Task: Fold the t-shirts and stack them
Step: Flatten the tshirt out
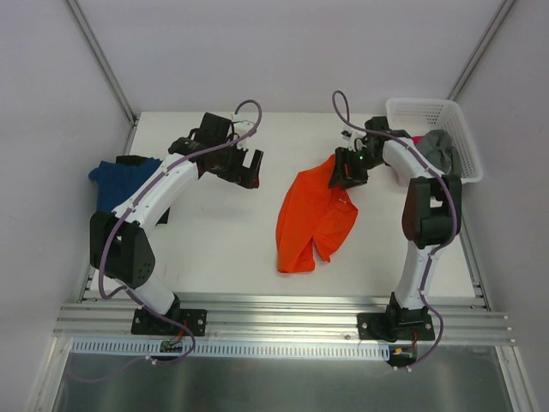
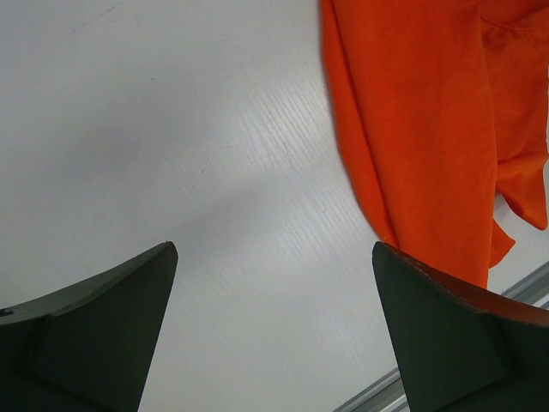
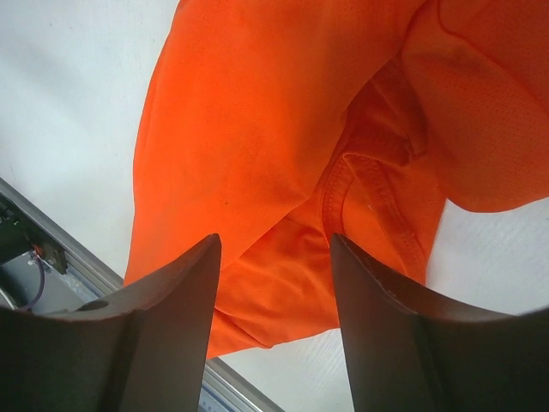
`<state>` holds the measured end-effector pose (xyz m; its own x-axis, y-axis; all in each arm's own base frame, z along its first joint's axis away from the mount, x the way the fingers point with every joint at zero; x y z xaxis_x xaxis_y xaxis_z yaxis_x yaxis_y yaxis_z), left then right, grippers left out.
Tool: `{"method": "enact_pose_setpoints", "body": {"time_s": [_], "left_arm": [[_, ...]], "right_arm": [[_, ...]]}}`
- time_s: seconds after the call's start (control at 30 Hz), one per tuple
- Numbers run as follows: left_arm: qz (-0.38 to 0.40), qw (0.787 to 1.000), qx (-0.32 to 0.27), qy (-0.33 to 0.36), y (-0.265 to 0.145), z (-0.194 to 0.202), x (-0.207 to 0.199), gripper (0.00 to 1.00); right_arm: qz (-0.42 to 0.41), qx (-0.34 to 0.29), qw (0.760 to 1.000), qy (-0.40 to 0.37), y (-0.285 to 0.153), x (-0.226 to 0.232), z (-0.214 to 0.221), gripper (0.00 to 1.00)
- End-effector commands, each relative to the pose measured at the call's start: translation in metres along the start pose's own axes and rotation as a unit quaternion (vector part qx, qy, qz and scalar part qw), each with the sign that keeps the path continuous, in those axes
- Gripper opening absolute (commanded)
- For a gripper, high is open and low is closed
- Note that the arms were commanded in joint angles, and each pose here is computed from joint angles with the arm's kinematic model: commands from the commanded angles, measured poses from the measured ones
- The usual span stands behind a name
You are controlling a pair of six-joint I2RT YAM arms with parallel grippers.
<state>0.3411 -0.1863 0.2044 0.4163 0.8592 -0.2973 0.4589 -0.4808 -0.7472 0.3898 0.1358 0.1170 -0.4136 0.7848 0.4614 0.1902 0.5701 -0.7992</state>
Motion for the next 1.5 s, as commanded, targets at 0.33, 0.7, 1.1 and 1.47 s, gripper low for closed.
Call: {"method": "enact_pose_setpoints", "body": {"time_s": [0.33, 0.7, 1.1, 1.47], "left_arm": [[-0.029, 0.999, -0.033, 0.023, -0.009, -0.025, 0.004, 0.99], [-0.04, 0.998, -0.032, 0.03, -0.015, -0.018, 0.008, 0.99], [-0.022, 0.999, -0.032, 0.027, -0.014, -0.018, -0.001, 0.99], [-0.032, 0.997, -0.02, 0.072, -0.019, 0.004, -0.012, 0.99]], "right_arm": [[-0.04, 0.03, 0.999, 0.005, 0.04, 0.0, -0.002, 0.57], [-0.082, -0.013, 0.997, 0.008, 0.033, 0.035, -0.039, 0.05], [-0.159, -0.106, 0.982, -0.013, 0.043, 0.099, -0.113, 0.09], [-0.108, -0.144, 0.982, -0.056, 0.066, 0.086, -0.145, 0.71]]}}
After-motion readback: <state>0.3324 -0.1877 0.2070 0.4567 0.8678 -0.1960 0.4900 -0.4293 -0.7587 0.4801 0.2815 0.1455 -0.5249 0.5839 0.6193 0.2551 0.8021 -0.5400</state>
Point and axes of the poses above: each gripper's point midway between its finger pads, its own y axis out along the fingers, its own x axis along the line the jaws close on, z = x × y, the point moved 3 cm from there along -y, back along the fingers, and after that the axes turned 8 degrees about -y, right-handed, at the moved point
